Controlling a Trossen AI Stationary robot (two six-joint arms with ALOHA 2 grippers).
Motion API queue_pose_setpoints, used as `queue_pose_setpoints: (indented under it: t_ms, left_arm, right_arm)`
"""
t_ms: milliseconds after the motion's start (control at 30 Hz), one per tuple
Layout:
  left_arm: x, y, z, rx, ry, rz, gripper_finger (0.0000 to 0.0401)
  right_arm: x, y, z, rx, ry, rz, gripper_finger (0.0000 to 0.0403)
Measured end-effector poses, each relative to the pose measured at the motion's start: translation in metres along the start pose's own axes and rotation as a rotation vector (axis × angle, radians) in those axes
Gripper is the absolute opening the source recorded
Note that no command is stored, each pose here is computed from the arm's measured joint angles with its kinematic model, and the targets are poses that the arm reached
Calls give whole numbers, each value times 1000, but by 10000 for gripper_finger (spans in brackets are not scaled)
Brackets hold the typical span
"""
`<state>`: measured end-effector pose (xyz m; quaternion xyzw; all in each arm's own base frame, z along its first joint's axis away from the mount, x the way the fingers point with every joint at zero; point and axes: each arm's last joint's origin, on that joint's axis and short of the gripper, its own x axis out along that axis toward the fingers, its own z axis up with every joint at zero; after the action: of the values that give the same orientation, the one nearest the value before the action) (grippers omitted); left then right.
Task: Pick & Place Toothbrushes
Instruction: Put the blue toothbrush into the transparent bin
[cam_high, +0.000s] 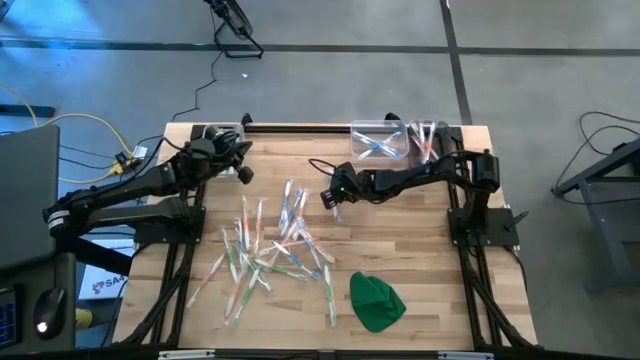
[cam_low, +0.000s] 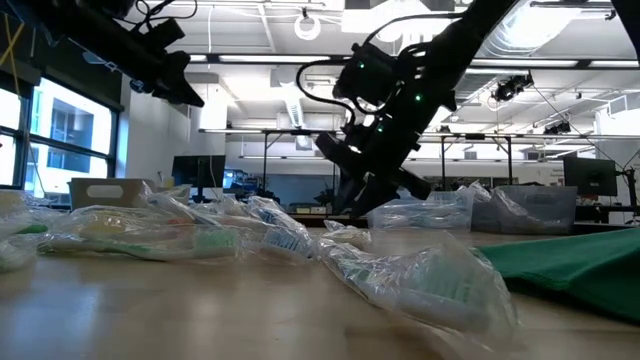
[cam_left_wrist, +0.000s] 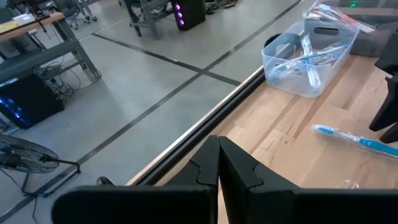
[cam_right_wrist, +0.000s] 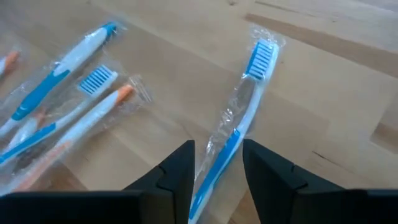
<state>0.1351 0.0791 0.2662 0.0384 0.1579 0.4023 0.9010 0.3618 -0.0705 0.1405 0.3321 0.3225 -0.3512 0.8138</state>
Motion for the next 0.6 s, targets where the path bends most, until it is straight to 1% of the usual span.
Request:
queue_pose_setpoints:
  t_ms: [133,433,600]
  left_arm:
    - [0,0,0,0,0,0,0]
    - [0,0,0,1,-1,0,0]
    - [0,0,0,3,1,-1,0]
  right_arm:
    - [0,0,0,1,-2,0,128]
    - [28,-4,-14,46,15,-28,128]
    - [28,-2,-16,55,-1,-30,126]
